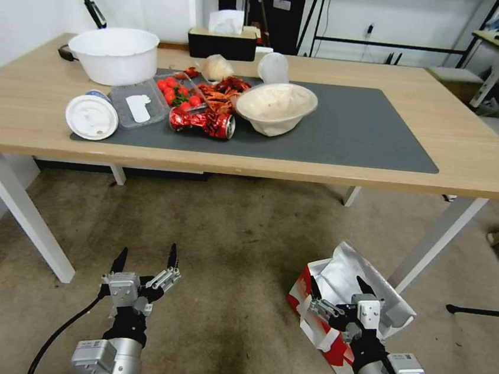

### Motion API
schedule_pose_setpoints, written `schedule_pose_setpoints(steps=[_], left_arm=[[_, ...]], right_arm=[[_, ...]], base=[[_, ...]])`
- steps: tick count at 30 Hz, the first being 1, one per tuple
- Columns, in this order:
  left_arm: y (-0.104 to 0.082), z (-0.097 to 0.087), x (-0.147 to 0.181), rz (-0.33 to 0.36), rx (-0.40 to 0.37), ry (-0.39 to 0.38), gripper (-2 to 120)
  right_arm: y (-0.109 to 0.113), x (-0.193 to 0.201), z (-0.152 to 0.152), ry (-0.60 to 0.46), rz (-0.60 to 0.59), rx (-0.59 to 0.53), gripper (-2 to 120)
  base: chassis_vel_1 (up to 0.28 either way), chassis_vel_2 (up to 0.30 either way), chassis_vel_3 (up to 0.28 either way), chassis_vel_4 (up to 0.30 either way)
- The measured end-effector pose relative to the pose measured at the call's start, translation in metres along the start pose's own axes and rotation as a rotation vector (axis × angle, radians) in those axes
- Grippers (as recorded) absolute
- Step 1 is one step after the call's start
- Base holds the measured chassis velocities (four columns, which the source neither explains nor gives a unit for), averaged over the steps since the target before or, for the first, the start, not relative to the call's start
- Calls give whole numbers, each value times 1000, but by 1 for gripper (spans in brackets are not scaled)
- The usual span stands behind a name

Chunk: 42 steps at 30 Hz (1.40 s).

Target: Pick up the food delivery bag from the floor and place it on the table.

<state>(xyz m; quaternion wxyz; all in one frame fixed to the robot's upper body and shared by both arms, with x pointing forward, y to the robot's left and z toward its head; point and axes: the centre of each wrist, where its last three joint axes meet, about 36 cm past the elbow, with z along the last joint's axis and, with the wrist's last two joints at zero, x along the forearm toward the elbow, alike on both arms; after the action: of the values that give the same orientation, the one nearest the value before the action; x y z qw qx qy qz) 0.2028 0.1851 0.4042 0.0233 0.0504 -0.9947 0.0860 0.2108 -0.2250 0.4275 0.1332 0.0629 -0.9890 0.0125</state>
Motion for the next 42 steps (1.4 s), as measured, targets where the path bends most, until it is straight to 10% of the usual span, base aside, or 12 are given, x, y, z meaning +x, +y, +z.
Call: schedule_pose_setpoints(steps=[42], left_arm=[[-1,5,-3,-13,4,3,100]], right_arm=[[-2,-1,4,8,2,11,100]], base=[[0,0,0,0]])
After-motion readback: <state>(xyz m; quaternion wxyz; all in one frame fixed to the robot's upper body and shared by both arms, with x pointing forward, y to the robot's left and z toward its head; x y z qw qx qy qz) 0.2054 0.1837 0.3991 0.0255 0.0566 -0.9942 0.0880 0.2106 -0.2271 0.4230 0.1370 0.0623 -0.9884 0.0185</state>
